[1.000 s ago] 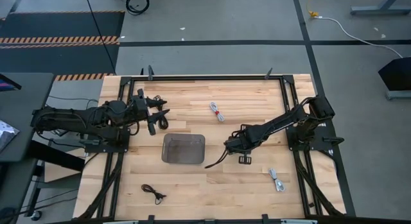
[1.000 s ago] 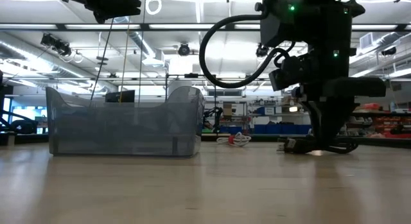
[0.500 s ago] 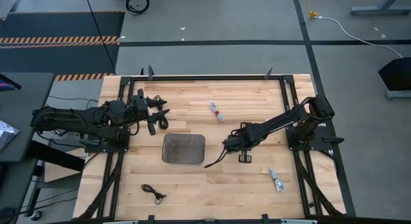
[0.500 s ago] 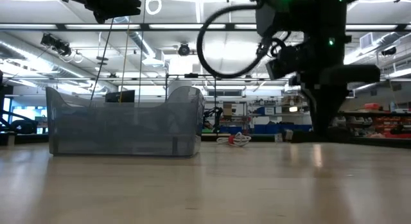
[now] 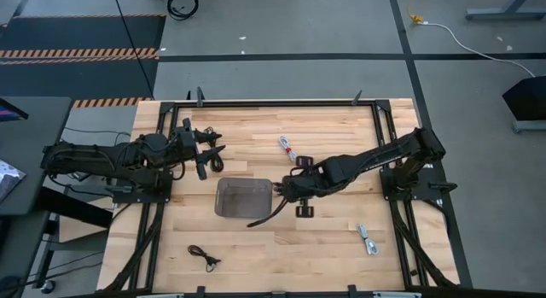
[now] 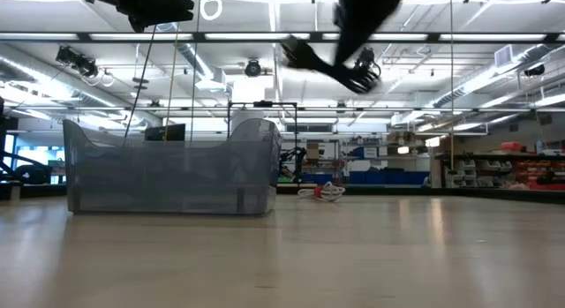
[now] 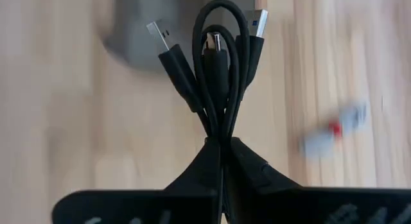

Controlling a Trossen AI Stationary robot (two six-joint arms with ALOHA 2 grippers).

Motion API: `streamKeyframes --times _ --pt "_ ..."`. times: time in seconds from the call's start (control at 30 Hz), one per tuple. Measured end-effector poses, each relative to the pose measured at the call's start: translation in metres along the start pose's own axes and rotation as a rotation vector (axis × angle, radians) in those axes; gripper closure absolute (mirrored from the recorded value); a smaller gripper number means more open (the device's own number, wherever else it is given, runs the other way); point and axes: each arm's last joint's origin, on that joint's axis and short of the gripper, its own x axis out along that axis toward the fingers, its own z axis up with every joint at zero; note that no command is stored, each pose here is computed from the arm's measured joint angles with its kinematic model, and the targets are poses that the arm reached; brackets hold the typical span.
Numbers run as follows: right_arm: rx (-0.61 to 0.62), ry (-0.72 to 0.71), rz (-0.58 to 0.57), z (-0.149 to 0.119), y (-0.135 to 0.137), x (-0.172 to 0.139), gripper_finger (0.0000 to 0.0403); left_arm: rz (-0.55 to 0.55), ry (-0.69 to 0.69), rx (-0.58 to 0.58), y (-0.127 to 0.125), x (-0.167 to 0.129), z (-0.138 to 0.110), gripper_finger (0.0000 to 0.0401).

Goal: Pick and place USB-C Cables
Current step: Put the middle black USB cable into the black bin

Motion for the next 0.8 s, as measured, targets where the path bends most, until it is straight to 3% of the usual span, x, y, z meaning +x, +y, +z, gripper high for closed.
streamKeyframes --times 0.13,0.43,0.57,0.8 --pt "0.013 -0.147 0.056 0.017 0.001 -0.005 0.0390 0.000 0.000 0.000 0.000 0.000 0.000 0.0227" --pt "0.014 -0.321 0.108 0.040 -0.013 0.001 0.0390 0.000 -0.001 0.019 0.000 0.000 0.000 0.0227" --pt "-0.014 -0.358 0.158 0.047 -0.010 0.014 0.0390 0.000 -0.006 0.016 0.000 0.000 0.001 0.0227" --pt "-0.044 -0.358 0.144 0.054 -0.009 0.041 0.0390 0.003 -0.015 0.012 0.001 0.000 0.002 0.0227"
